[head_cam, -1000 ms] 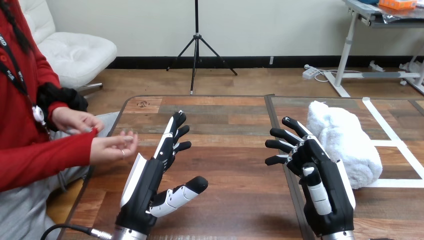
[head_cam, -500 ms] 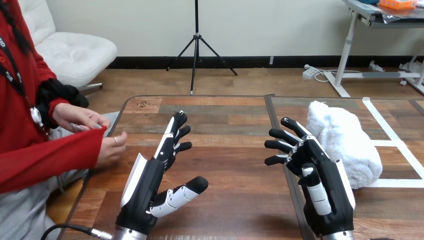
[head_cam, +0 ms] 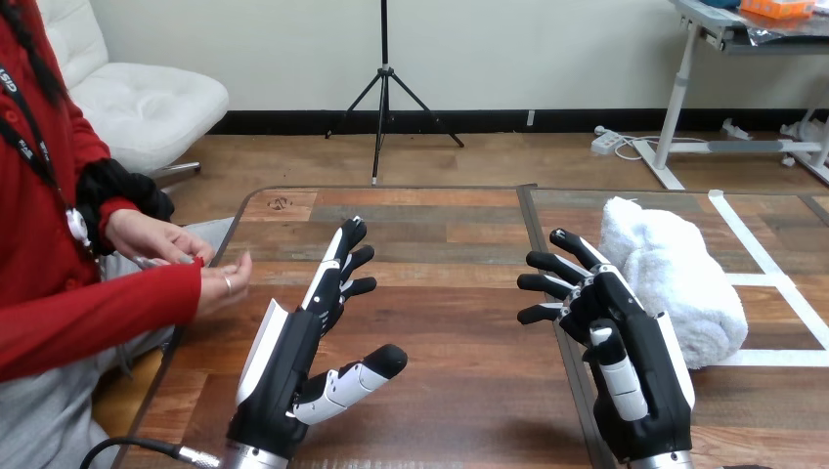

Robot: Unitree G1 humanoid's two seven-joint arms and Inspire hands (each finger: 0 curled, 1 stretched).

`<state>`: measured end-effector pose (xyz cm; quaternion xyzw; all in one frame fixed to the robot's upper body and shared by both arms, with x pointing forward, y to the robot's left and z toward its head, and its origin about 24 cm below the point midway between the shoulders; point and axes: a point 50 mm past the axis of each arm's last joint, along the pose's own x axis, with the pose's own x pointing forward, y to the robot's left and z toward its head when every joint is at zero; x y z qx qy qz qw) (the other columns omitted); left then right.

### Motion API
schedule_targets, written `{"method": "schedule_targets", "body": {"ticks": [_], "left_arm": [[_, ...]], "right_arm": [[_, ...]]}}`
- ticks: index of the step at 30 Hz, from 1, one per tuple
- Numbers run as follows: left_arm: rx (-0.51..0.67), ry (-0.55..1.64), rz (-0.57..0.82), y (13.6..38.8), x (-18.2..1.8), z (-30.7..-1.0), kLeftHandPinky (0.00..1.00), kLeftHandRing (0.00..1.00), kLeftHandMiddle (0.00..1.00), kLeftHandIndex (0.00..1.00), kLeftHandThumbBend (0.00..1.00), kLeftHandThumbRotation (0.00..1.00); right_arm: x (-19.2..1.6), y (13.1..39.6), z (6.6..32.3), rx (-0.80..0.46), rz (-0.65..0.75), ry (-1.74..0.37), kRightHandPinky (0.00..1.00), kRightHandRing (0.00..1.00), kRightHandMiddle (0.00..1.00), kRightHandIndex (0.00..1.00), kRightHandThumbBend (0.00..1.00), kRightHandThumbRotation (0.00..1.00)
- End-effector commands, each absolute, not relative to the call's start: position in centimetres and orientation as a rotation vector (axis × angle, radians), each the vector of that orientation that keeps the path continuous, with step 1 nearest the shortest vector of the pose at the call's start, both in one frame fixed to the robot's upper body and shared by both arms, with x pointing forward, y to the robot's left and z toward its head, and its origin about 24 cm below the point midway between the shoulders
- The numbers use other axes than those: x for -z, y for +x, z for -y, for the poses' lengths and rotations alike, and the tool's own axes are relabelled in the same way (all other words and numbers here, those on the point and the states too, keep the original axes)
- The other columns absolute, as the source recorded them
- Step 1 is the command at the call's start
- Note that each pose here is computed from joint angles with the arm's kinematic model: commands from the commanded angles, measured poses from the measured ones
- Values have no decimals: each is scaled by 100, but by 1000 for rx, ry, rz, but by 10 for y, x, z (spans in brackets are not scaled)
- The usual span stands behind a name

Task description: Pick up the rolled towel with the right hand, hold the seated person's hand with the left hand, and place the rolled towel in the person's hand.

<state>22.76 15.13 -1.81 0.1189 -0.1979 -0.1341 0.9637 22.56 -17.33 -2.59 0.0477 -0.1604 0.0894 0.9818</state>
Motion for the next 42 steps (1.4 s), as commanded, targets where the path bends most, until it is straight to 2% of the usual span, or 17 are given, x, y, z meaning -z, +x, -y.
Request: {"method": "schedule_targets", "body": {"ticks": [1, 23, 42], "left_arm": [[265, 238, 488, 238, 3, -148, 83, 93, 98, 99, 100, 80], [265, 239, 479, 238, 4, -149, 83, 93, 98, 99, 100, 80], [271, 239, 477, 240, 3, -145, 83, 93, 98, 98, 100, 81]], "right_arm": [[8, 239, 172, -195, 420, 82, 56, 74, 79, 85, 100, 79], [-5, 248, 174, -221, 461, 25, 60, 74, 79, 87, 100, 79], [-33, 263, 183, -140, 562, -43, 58, 71, 77, 84, 100, 74]]}}
